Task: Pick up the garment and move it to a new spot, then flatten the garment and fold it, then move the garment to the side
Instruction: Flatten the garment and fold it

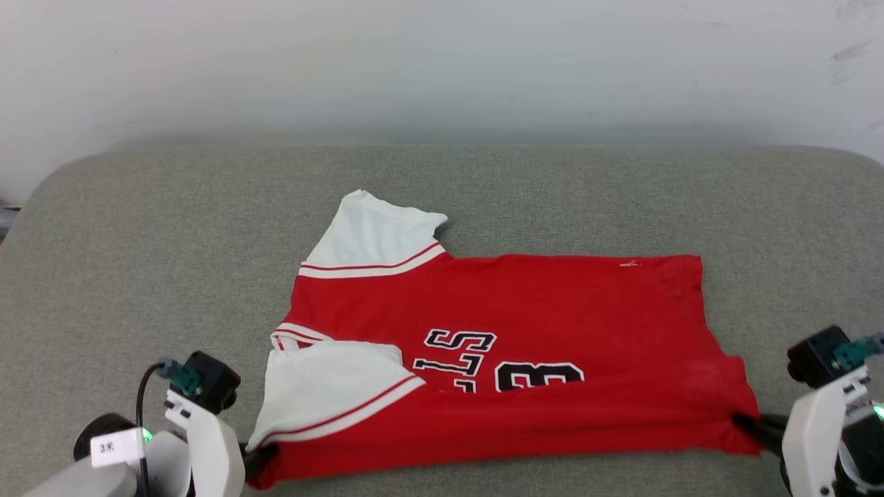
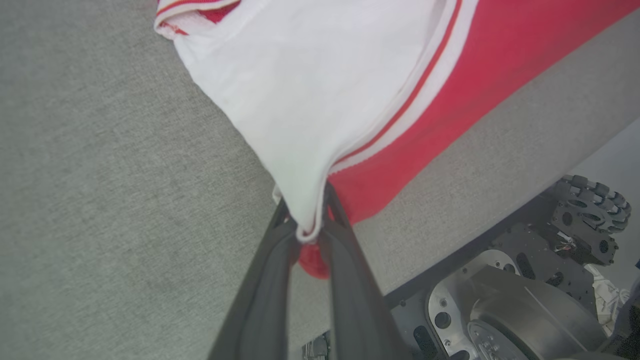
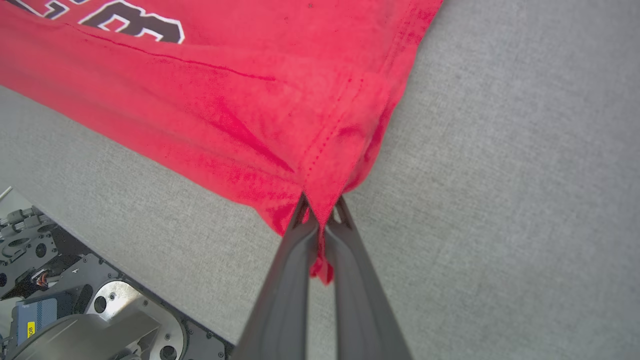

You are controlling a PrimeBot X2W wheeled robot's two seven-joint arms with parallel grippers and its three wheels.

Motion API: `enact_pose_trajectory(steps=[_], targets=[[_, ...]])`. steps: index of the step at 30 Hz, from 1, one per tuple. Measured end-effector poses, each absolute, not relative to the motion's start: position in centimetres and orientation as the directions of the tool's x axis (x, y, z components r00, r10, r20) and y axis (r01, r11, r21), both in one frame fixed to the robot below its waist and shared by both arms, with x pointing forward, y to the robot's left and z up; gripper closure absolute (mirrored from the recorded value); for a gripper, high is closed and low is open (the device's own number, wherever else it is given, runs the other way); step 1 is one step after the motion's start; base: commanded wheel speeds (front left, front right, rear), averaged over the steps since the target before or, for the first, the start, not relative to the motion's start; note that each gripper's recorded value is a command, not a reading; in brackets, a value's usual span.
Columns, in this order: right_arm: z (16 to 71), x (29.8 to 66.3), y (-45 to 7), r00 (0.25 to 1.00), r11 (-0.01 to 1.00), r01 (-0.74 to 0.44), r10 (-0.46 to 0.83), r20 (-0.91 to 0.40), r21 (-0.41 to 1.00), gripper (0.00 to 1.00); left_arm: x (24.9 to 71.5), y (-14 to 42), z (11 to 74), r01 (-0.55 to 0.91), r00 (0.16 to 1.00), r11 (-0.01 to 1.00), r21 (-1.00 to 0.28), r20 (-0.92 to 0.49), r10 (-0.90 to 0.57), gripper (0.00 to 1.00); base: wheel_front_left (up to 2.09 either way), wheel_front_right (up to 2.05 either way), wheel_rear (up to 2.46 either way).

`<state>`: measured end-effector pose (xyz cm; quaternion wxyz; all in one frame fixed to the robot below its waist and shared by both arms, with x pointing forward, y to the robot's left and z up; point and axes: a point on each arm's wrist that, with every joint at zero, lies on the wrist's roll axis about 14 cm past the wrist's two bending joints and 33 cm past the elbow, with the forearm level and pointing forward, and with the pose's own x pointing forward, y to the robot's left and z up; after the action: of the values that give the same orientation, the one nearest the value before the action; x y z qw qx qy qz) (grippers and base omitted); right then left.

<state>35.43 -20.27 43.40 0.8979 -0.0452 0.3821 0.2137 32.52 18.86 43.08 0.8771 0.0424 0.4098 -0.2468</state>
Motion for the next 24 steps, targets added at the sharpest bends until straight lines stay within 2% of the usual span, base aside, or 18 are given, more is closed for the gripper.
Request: enact_pose_trajectory(steps=[10, 16, 19, 20, 21, 22, 24], targets=[[40.0, 30.6, -21.7, 0.500, 0.923, -0.361, 0.315, -0.806, 0.137, 1.00, 30.1, 18.8, 39.8, 0.417, 0.472, 0.888, -0.194, -0.789, -0.394, 1.00, 0.00, 0.00, 0.00], [37.6, 29.4, -21.6, 0.444, 0.937, -0.311, 0.293, -0.846, 0.162, 1.00, 29.7, 19.2, 37.5, 0.373, 0.424, 0.902, -0.219, -0.824, -0.376, 1.00, 0.00, 0.00, 0.00], [36.9, 29.3, -21.3, 0.442, 0.940, -0.293, 0.294, -0.847, 0.173, 1.00, 29.6, 19.7, 37.0, 0.359, 0.422, 0.908, -0.218, -0.829, -0.366, 1.00, 0.00, 0.00, 0.00], [36.8, 29.3, -21.2, 0.447, 0.941, -0.288, 0.296, -0.844, 0.178, 0.65, 29.7, 19.7, 37.0, 0.354, 0.427, 0.909, -0.218, -0.827, -0.365, 1.00, 0.00, 0.00, 0.00], [36.8, 29.4, -21.1, 0.455, 0.941, -0.284, 0.300, -0.838, 0.182, 0.11, 29.8, 19.7, 37.0, 0.349, 0.439, 0.911, -0.218, -0.822, -0.364, 0.64, 0.00, 0.00, 0.00], [37.0, 29.6, -20.9, 0.472, 0.941, -0.282, 0.304, -0.828, 0.185, 0.00, 29.9, 19.8, 37.2, 0.346, 0.452, 0.913, -0.215, -0.815, -0.363, 0.00, 0.00, 0.00, 0.00], [37.6, 30.2, -20.9, 0.515, 0.943, -0.277, 0.306, -0.801, 0.182, 0.00, 30.3, 20.2, 37.6, 0.338, 0.479, 0.919, -0.202, -0.804, -0.353, 0.00, 0.00, 0.00, 0.00]])
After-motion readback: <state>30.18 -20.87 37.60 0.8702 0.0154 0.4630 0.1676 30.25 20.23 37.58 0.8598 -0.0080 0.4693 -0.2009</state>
